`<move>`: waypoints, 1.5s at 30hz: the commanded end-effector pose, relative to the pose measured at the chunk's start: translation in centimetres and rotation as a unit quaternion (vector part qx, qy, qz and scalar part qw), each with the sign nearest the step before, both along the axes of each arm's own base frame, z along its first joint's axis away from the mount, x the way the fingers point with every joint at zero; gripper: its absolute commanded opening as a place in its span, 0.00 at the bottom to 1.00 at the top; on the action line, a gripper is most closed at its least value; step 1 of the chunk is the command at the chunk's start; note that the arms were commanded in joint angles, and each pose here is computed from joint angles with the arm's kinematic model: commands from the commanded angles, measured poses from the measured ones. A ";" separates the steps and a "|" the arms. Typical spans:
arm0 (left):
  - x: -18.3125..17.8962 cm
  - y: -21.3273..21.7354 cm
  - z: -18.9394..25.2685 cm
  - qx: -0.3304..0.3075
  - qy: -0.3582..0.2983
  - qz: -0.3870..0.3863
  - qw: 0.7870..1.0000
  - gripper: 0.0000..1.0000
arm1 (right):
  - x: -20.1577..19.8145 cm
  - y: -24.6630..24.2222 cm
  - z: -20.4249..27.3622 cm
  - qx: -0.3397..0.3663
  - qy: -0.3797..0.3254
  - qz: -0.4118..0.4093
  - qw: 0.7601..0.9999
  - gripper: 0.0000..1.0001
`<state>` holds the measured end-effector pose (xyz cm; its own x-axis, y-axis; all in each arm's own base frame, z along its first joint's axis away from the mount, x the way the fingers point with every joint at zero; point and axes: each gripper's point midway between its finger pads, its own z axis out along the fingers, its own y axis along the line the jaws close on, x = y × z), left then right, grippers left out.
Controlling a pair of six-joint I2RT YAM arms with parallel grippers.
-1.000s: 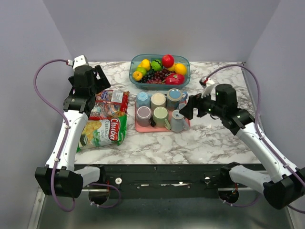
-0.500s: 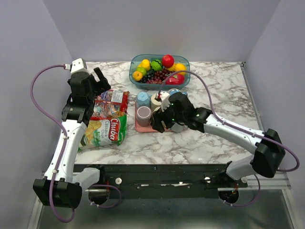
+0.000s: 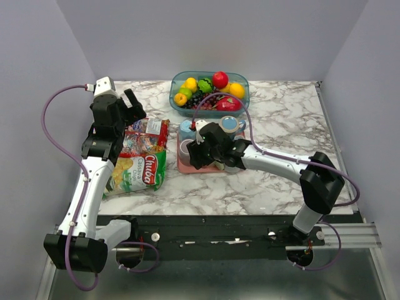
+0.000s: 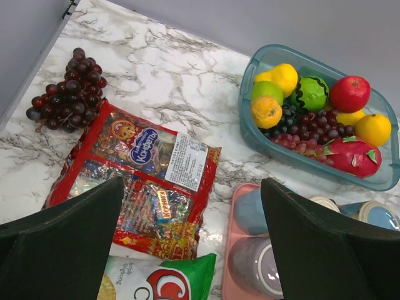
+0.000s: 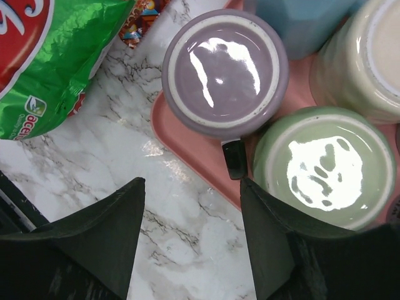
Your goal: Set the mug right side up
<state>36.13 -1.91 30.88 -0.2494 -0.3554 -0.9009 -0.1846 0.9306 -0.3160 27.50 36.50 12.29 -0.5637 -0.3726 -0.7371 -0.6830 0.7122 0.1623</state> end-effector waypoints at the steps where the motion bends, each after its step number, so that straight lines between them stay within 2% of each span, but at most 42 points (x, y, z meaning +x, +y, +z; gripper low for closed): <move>1: 0.3 -0.2 -0.1 0.000 -0.004 -0.009 1.000 0.99 | 1.3 1.4 -0.1 0.012 -0.018 -0.044 0.999 0.69; 8: 0.4 -0.1 -0.3 0.007 0.000 -0.010 1.000 0.99 | 2.1 1.2 -2.1 -0.007 -0.027 -0.064 0.998 0.70; 15: 0.4 -0.1 -0.5 0.007 0.002 -0.010 1.000 0.99 | 2.2 1.9 -3.9 -0.011 -0.029 -0.045 0.999 0.73; 22: 0.4 -0.1 -0.8 0.009 0.006 -0.010 1.000 0.99 | 1.9 1.8 -5.1 -0.022 -0.025 -0.040 0.999 0.65; 29: 0.4 0.0 -0.9 0.014 0.009 -0.010 1.000 0.99 | 2.6 1.6 -6.1 -0.053 -0.037 -0.038 0.997 0.49; 34: 0.3 0.3 -0.7 0.017 0.010 -0.004 1.000 0.99 | 3.3 1.2 -6.1 -0.072 -0.051 -0.048 0.995 0.43; 37: 0.2 0.4 -0.7 0.020 0.009 -0.002 1.000 0.99 | 3.6 1.1 -6.2 -0.080 -0.054 -0.051 0.994 0.35; 38: 0.2 0.4 -0.7 0.020 0.009 -0.002 1.000 0.99 | 3.6 1.0 -6.3 -0.082 -0.054 -0.052 0.994 0.26; 39: 0.2 0.4 -0.7 0.019 0.009 -0.002 1.000 0.99 | 3.7 1.0 -6.2 -0.082 -0.056 -0.053 0.994 0.23; 43: 0.2 0.3 -0.6 0.019 0.008 -0.002 1.000 0.99 | 3.7 1.1 -6.0 -0.081 -0.055 -0.053 0.994 0.13; 44: 0.3 0.3 -0.7 0.019 0.009 -0.002 1.000 0.99 | 3.7 1.1 -6.0 -0.082 -0.055 -0.053 0.994 0.09; 45: 0.3 0.3 -0.7 0.019 0.010 -0.003 1.000 0.99 | 3.6 1.2 -5.9 -0.081 -0.056 -0.051 0.994 0.01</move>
<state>36.43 -1.94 30.40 -0.2663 -0.3292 -0.9059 -0.1747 0.9408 -0.2905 30.35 37.21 5.57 -0.5436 -0.4400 -0.7148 -0.6245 0.7810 -0.0059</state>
